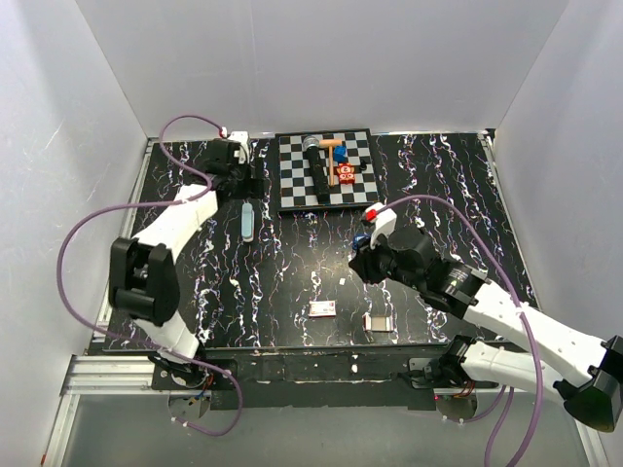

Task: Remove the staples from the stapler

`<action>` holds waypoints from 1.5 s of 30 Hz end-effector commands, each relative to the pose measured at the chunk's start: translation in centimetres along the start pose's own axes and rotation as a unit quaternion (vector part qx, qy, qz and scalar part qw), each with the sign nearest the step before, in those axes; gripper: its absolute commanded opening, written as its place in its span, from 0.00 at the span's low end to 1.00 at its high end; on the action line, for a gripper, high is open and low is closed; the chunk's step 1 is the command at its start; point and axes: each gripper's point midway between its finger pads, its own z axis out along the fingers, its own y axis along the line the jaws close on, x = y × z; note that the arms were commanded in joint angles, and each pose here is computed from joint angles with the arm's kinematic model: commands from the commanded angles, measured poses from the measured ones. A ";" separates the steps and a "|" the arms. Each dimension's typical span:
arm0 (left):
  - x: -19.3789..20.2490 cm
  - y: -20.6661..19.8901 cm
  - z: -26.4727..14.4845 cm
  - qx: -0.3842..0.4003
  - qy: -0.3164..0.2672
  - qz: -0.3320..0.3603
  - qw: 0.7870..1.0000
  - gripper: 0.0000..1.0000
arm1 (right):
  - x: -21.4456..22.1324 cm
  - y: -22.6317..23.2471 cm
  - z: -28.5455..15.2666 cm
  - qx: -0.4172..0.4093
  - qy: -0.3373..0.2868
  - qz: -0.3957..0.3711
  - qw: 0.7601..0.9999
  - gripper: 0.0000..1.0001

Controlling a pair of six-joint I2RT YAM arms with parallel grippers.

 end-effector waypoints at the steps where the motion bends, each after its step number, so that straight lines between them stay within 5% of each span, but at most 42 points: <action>1: -1.8 -2.7 -5.0 0.093 -0.057 -0.022 0.994 0.77 | -3.0 -2.5 -1.2 0.060 -0.034 0.017 0.997 0.38; 6: -2.8 -6.2 -9.6 0.189 -0.097 -0.032 0.977 0.76 | -2.7 -5.9 -1.8 0.117 -0.017 0.070 0.990 0.41; 16: -2.5 -17.5 -13.9 0.304 -0.102 0.056 0.945 0.76 | -0.7 -12.3 -2.8 0.218 -0.012 0.178 0.960 0.40; 22: -1.2 -22.7 -11.8 0.333 -0.075 0.089 0.936 0.74 | 2.3 -14.7 -2.1 0.248 0.018 0.248 0.936 0.17; 25: 0.0 -24.6 -10.2 0.340 -0.051 0.098 0.934 0.73 | 3.5 -15.8 -1.9 0.261 0.030 0.279 0.924 0.17; 29: 1.3 -26.6 -10.0 0.357 -0.038 0.105 0.928 0.73 | 4.0 -16.9 -1.7 0.275 0.029 0.303 0.912 0.48; 32: 2.1 -27.6 -10.4 0.366 -0.033 0.111 0.923 0.73 | 4.1 -17.2 -1.2 0.276 0.027 0.322 0.905 0.58; 45: 4.6 -25.8 -15.5 0.385 -0.021 0.122 0.915 0.74 | 4.4 -22.4 0.7 0.352 -0.004 0.390 0.851 0.67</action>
